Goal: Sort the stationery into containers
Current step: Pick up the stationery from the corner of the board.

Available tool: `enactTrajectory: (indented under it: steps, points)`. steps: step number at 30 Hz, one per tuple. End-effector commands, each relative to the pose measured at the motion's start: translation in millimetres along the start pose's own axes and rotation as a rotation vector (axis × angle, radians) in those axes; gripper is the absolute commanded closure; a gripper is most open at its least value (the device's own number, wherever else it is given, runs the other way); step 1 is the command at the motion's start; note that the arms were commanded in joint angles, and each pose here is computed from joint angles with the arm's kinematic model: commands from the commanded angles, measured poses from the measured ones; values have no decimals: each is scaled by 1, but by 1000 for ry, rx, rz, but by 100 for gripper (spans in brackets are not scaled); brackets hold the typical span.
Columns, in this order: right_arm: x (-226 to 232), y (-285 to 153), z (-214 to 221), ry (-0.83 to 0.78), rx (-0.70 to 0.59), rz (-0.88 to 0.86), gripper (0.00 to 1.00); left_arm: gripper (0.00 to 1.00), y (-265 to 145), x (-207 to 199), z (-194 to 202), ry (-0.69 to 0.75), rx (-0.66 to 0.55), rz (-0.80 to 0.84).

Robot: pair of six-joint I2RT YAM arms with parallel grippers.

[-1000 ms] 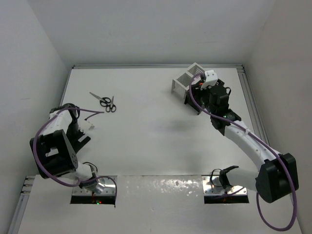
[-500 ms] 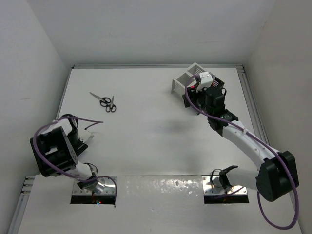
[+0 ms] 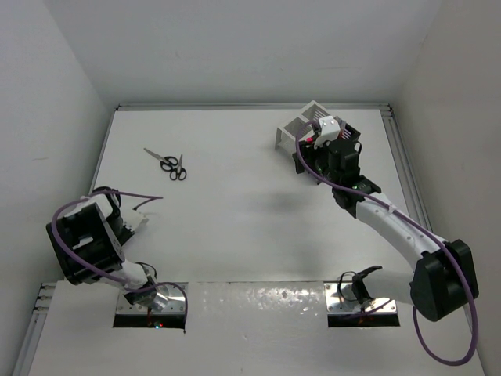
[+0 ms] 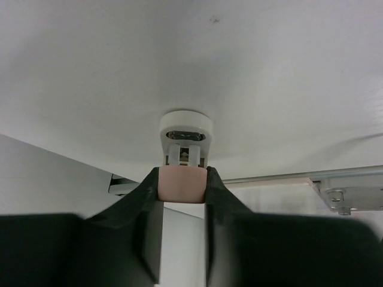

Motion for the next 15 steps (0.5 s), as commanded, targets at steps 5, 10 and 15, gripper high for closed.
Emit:
enactTrajectory:
  steps: [5,10,15]
  points:
    - [9,-1,-17,1,-57,-23,31,100,-17,24,-9,-108,-139,-55]
    - [19,-4,-22,8,-67,-57,33,100,-80,59,-43,-192,-447,-149]
    - [40,-5,-38,28,-40,-176,36,100,-159,76,-115,-134,-903,-88]
Point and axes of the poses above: each gripper's point midway between its finger pads, its own y axis out along the fingers, its own x axis along the line the jaws close on, z = x × y, the point moved 10 cm from there along -y, back along the fingers, and after that the axes turned 14 degrees about y, right-handed, at the moved point
